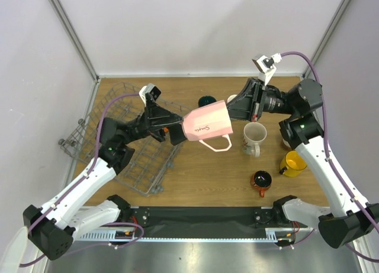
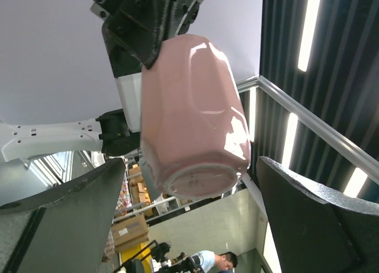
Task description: Load the cups into the dish rack
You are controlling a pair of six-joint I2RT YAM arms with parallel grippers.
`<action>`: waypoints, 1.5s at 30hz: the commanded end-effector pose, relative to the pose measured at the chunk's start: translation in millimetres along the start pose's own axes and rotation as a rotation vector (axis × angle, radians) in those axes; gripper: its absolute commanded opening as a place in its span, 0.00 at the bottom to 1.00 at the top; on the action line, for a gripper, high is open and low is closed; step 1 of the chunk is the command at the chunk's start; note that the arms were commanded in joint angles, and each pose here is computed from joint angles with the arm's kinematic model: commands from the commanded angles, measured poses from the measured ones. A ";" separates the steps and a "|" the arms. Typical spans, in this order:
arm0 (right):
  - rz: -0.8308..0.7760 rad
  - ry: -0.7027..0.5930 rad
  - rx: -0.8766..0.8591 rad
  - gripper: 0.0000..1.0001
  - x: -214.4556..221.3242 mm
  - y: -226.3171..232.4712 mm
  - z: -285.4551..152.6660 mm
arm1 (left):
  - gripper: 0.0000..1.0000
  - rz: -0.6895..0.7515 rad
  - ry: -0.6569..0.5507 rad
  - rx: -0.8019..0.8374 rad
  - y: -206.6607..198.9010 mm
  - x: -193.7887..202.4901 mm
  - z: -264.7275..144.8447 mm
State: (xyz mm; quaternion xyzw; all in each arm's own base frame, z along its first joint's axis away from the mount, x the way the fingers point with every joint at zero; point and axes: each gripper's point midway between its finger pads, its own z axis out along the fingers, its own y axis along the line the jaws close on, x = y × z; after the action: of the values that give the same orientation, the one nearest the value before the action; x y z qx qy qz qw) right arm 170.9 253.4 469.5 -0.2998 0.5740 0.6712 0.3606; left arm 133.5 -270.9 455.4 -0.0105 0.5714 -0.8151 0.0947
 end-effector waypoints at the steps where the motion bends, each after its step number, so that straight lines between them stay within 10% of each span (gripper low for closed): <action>1: -0.046 -0.051 0.002 0.00 -14.4 7.6 6.3 | 1.00 0.035 0.004 0.085 -28.0 6.2 0.8; 29: -0.046 0.016 0.019 0.00 3.1 -11.3 33.0 | 0.96 0.017 -0.006 0.056 -24.0 1.4 7.0; 35: -0.051 0.008 0.029 0.00 1.8 -15.6 35.8 | 0.51 0.011 0.004 0.062 -24.7 3.8 6.1; 39: -0.030 0.020 0.050 0.00 3.0 -22.1 37.4 | 0.00 0.005 0.012 0.064 -22.2 5.0 4.6; 42: 0.026 0.035 0.147 0.64 4.9 -45.3 31.1 | 0.00 0.012 -0.005 0.044 -18.1 1.6 1.2; 45: 0.091 -0.013 0.300 0.99 -2.8 -70.8 10.1 | 0.00 0.065 -0.040 -0.027 -9.8 -8.0 -8.0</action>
State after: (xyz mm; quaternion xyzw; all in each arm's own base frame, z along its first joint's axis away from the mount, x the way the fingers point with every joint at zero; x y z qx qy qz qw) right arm 204.2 287.2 440.1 -0.2729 0.6325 0.6347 0.3503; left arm 142.7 -275.0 444.9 -0.0253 0.5872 -0.8038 0.0919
